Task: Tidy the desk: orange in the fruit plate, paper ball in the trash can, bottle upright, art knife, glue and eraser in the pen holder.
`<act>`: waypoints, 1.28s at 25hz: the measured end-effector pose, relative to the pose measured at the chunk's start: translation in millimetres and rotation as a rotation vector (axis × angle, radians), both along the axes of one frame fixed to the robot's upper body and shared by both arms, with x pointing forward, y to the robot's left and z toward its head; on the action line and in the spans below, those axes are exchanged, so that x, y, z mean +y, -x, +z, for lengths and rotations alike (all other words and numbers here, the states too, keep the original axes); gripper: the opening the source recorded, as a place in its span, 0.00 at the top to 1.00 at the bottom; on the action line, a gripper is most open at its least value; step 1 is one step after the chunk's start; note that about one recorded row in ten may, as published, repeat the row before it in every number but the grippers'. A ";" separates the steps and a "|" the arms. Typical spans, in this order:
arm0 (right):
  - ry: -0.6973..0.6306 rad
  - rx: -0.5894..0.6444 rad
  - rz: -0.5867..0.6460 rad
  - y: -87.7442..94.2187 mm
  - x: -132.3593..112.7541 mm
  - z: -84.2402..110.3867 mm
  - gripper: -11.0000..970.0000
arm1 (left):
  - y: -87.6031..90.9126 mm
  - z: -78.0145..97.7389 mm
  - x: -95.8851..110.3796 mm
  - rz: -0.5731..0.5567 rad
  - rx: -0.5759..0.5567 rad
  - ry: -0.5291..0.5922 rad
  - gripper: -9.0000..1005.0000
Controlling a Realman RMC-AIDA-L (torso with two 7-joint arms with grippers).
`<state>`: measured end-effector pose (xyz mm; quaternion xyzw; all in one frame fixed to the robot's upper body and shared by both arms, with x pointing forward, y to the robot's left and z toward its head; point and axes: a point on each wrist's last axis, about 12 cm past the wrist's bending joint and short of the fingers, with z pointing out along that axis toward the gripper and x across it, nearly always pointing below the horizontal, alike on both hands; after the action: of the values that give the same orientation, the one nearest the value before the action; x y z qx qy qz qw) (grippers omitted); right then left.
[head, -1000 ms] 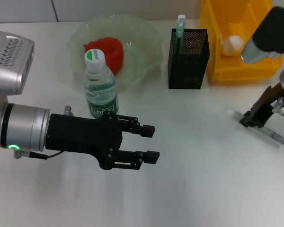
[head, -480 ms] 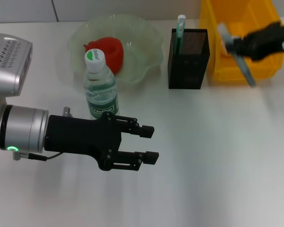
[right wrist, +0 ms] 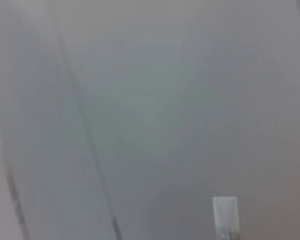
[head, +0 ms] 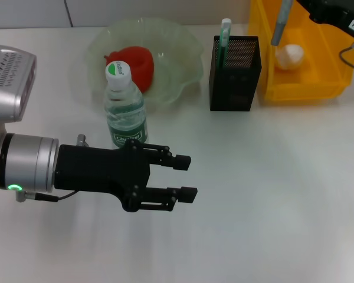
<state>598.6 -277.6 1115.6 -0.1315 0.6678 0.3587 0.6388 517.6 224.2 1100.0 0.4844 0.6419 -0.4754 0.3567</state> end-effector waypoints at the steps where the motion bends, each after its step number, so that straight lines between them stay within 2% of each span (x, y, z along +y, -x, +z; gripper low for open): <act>1: -0.021 -0.001 -0.018 0.0 1.2 -3.8 0.85 | 0.3 -0.3 0.5 0.006 -0.003 0.007 0.41; 6: -0.077 0.019 -0.055 0.7 8.9 -15.6 0.85 | 2.0 -3.1 0.9 0.008 -0.013 0.027 0.41; 32: -0.072 0.137 -0.051 -22.2 42.0 -21.7 0.85 | -2.1 -2.2 0.1 0.029 -0.035 0.035 0.41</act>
<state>620.8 -235.6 1093.9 -0.0666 0.6998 0.3742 0.6048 519.7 224.3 1097.8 0.4771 0.6342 -0.4726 0.3832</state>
